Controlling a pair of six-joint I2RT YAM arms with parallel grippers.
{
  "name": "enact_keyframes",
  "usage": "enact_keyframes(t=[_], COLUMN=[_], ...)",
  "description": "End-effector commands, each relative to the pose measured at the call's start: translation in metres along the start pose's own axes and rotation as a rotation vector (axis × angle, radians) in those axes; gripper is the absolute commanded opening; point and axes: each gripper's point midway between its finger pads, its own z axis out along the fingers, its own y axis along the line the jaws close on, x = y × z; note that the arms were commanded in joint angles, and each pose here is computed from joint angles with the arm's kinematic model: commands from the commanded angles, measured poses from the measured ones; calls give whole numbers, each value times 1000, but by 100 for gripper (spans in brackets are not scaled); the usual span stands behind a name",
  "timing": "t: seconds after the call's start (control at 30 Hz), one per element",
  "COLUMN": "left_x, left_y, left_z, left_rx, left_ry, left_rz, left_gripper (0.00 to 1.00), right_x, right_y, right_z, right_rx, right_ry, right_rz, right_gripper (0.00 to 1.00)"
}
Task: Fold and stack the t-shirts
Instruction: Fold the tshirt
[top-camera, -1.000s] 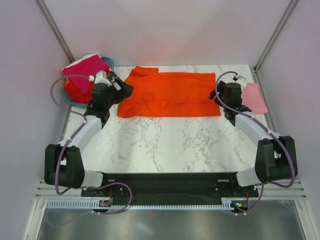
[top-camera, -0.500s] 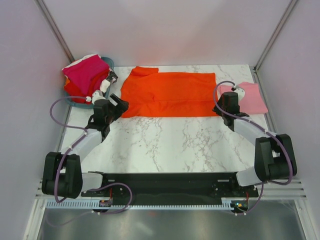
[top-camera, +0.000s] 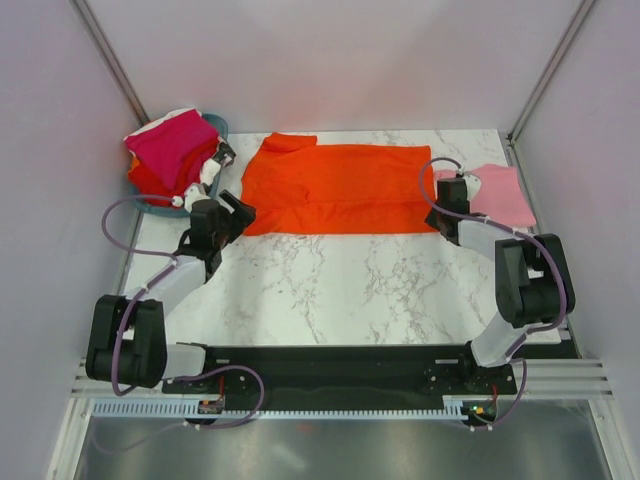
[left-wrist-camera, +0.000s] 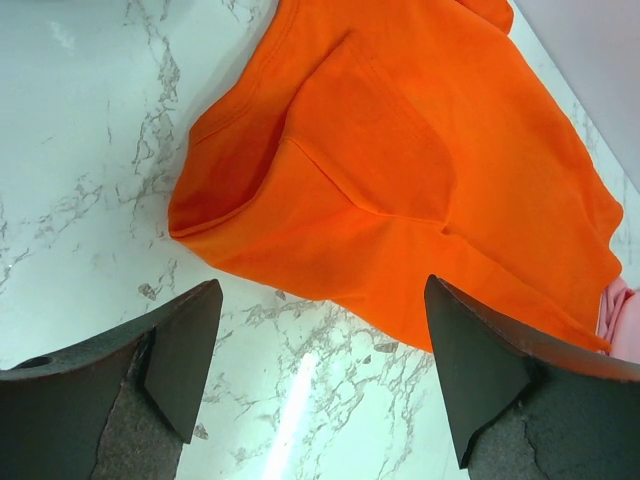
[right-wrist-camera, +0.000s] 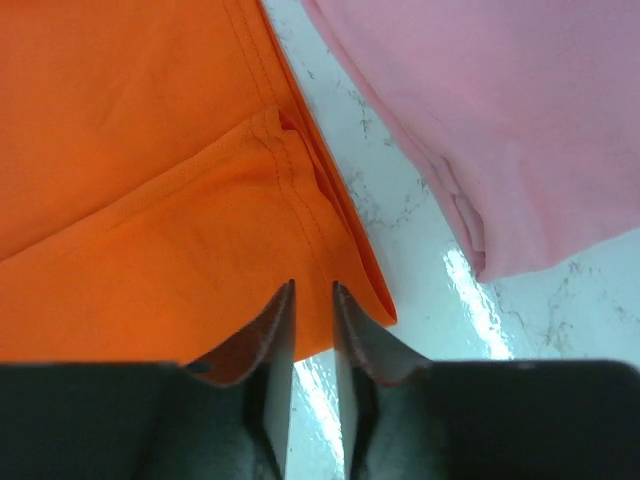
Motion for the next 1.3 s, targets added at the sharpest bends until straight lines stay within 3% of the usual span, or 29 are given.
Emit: enact_keyframes(t=[0.0,0.07,0.1,0.37,0.67,0.73,0.87,1.0,1.27], left_x=[-18,-17,-17,-9,-2,-3,-4,-3,5], left_y=[-9,-7,-7,-3,10,14,24,31,36], left_z=[3,3,3,11,26,29,34,37,45], left_rx=[12,8,8,-8,-69,-89,-136,-164,-179], left_ry=[-67,-67,-67,-34,-20,-31,-54,-64,-42], left_rz=[-25,-19,-17,-21,-28,-21,-22,-34,-35], left_gripper=[89,89,89,86,70,62,57,45,47], right_x=[-12,-7,-7,15,39,39,38,39,39], right_y=[4,0,1,-11,-31,-34,-31,-32,-31], right_z=[8,14,15,20,9,7,7,9,10], right_rx=[21,39,42,84,140,144,133,137,131], right_ry=[-18,-5,-5,68,131,126,128,133,132], right_rz=[0,-8,-8,-29,-9,-5,-3,-5,-3], right_gripper=[25,3,0,0,0,0,0,0,0])
